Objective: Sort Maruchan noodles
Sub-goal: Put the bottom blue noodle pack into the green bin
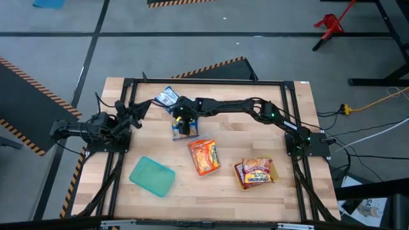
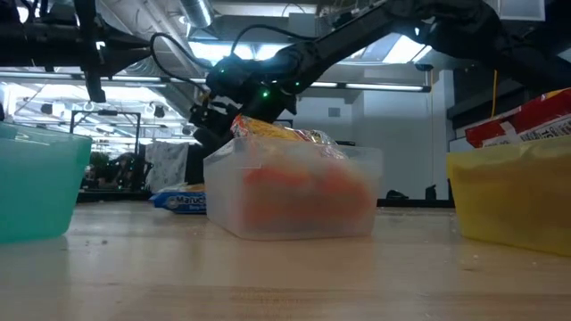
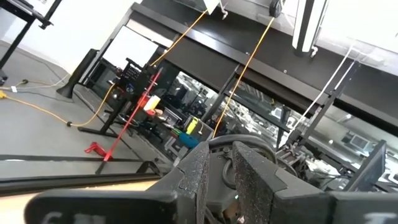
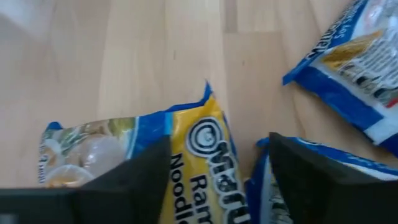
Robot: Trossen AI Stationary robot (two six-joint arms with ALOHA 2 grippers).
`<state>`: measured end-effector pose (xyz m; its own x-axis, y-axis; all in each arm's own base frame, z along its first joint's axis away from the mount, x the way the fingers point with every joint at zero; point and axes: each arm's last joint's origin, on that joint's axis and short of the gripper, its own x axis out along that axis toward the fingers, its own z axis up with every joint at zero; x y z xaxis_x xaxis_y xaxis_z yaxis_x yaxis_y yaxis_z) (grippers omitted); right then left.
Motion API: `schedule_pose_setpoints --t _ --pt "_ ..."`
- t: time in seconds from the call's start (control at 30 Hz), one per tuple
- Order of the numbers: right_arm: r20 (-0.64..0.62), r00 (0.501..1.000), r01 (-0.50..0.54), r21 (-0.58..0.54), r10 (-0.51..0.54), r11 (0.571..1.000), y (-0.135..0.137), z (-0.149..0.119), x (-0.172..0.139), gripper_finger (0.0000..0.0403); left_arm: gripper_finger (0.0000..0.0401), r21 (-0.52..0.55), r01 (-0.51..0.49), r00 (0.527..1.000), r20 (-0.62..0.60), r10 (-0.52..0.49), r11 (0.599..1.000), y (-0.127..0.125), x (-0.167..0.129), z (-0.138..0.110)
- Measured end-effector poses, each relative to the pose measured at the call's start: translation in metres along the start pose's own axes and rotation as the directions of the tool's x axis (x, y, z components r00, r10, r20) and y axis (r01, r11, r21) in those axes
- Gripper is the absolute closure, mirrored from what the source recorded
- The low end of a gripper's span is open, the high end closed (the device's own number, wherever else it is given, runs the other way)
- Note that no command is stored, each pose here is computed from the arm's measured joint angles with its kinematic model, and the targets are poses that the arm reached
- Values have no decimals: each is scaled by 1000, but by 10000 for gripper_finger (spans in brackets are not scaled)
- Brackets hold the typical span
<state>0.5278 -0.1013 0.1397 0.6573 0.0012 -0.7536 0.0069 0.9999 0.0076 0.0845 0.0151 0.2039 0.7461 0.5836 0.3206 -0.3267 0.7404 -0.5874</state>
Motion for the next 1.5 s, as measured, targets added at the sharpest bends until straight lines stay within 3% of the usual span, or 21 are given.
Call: schedule_pose_setpoints --t 0.37,0.43,0.6,0.73,1.07,1.23,1.33,1.4,1.5 --pt "-28 999 -34 4 34 999 2 -2 -1 376 335 17 -6 1000 -23 6 1000 1 0 -3" --pt "-28 999 -32 3 32 999 2 -2 -1 394 335 22 -8 1000 -30 9 1000 1 0 -3" --pt "-29 999 -21 4 21 1000 3 4 -12 401 335 32 -13 999 -44 15 999 2 0 -5" --pt "26 1000 -1 -3 2 1000 1 25 -35 402 335 46 -20 998 -60 22 999 3 0 -7" --pt "98 994 -53 -38 57 998 19 61 -70 403 335 76 -42 992 -112 50 996 6 -1 -13" --pt "45 996 -74 -80 78 994 31 65 -79 396 335 71 -42 990 -132 51 997 7 -1 -14" --pt "-107 991 -96 -161 80 982 28 53 -84 363 335 48 -42 990 -133 49 998 7 -1 -14" --pt "-218 974 -103 -212 55 972 22 41 -85 324 335 52 -44 989 -138 51 998 7 -1 -15" --pt "-285 957 -140 -301 52 943 14 29 -80 249 335 61 -48 987 -148 57 997 8 -1 -16"
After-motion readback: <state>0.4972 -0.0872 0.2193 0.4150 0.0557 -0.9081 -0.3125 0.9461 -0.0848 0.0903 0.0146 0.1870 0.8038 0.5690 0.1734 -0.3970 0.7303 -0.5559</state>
